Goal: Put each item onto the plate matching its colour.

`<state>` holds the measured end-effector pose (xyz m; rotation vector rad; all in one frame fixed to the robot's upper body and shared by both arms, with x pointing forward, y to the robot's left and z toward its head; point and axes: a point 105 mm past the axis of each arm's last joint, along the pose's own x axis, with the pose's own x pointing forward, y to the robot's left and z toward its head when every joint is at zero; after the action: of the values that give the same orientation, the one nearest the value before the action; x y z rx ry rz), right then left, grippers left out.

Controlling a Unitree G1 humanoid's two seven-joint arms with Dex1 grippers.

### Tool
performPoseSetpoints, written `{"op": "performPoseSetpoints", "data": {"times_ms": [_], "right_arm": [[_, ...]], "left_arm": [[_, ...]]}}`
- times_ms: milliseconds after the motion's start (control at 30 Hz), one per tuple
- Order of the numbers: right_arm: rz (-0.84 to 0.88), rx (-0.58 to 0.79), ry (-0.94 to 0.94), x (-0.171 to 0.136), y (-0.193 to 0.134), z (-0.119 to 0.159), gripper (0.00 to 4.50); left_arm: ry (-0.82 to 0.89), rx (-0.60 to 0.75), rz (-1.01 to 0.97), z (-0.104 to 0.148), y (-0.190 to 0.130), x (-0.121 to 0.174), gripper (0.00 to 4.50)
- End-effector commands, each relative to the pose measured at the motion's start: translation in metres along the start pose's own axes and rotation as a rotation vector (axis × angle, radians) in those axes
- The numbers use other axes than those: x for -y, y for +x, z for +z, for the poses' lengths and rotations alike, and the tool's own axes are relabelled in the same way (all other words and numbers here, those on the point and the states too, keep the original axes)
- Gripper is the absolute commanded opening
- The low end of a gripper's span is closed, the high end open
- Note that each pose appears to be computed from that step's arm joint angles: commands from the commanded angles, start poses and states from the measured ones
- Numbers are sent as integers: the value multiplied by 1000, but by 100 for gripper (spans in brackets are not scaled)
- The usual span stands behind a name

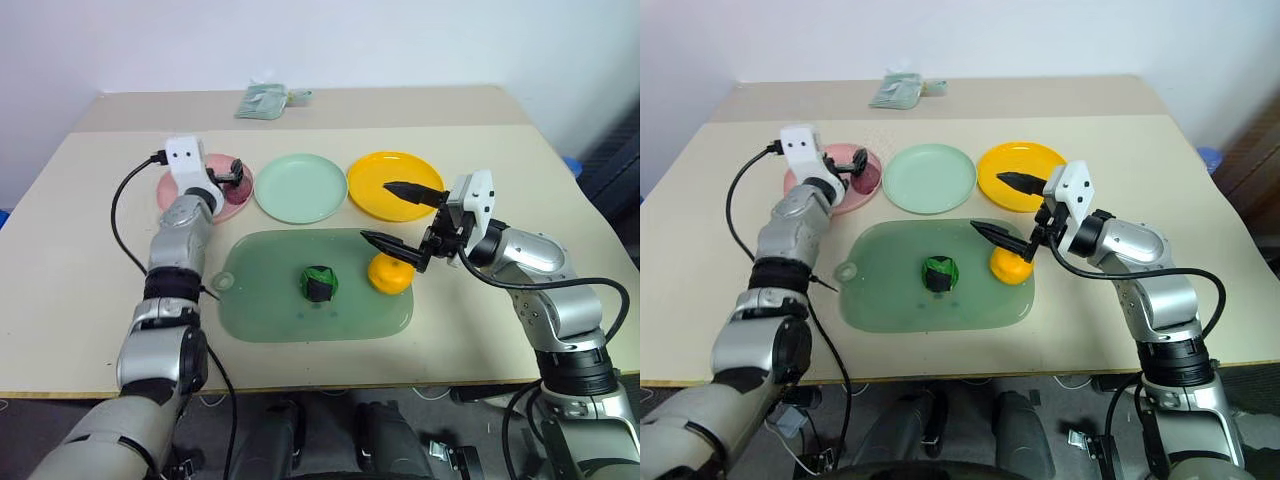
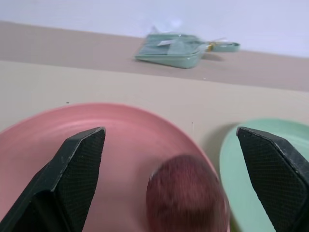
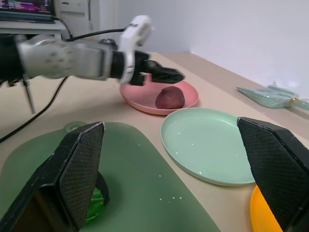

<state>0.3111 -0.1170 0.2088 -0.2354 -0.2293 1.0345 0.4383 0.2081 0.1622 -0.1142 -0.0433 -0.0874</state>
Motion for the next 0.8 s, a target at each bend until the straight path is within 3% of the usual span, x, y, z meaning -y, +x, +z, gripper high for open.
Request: {"op": "performPoseSetpoints", "data": {"times_ms": [33, 100, 200, 333, 433, 800], "right_arm": [[5, 52, -32, -6, 0, 16, 450], [12, 53, -24, -9, 1, 15, 450], [19, 55, -8, -12, 3, 13, 450], [10, 51, 6, -13, 0, 11, 450], [-11, 34, 10, -14, -11, 10, 450], [-164, -199, 100, -55, -97, -4, 450]], "left_arm": [[-48, 123, -345, 31, -38, 38, 447], [-99, 137, -480, 35, -60, 48, 447], [1, 59, -768, 21, -103, 66, 447], [90, -46, -992, 9, -131, 78, 447], [155, -87, -1097, 4, -136, 86, 447], [278, -140, -1298, -19, -118, 111, 447]]}}
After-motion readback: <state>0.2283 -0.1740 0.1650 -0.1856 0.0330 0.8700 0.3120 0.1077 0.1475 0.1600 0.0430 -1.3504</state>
